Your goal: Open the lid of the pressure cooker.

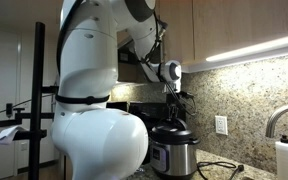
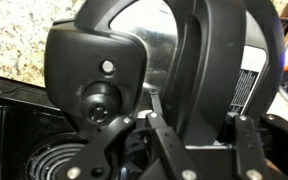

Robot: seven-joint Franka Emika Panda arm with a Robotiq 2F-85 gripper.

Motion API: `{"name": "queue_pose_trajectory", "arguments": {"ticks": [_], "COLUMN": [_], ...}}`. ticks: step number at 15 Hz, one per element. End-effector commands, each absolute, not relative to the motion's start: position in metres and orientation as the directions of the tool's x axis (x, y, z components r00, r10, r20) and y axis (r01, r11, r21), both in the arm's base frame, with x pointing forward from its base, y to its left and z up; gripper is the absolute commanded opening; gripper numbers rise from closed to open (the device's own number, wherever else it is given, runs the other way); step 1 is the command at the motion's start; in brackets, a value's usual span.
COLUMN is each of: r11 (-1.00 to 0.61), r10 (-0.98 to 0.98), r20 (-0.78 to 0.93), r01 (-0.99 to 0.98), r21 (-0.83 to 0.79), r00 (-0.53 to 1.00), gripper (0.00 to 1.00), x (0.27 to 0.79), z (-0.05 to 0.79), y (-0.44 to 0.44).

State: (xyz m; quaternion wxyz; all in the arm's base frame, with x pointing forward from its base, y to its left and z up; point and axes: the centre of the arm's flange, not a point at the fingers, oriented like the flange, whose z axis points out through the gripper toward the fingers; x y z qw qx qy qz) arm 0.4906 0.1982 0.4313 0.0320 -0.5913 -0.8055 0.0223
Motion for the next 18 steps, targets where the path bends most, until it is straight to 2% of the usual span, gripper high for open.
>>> {"name": "queue_pose_trajectory", "arguments": {"ticks": [1, 8, 18], "r11": [0.455, 0.676, 0.897], "r10": [0.885, 0.730, 0.433], "r20": [-0.052, -0.037, -0.032], "r01": [0.884, 0.729, 0.434], "r21": [-0.109, -0.106, -0.089], "r00": [-0.462, -0.683, -0.901], "gripper": [0.14, 0.14, 0.14], "x": [0.487, 0.499, 0.502], "z": [0.441, 0.432, 0.433], "y": [0.171, 0.165, 0.171]}}
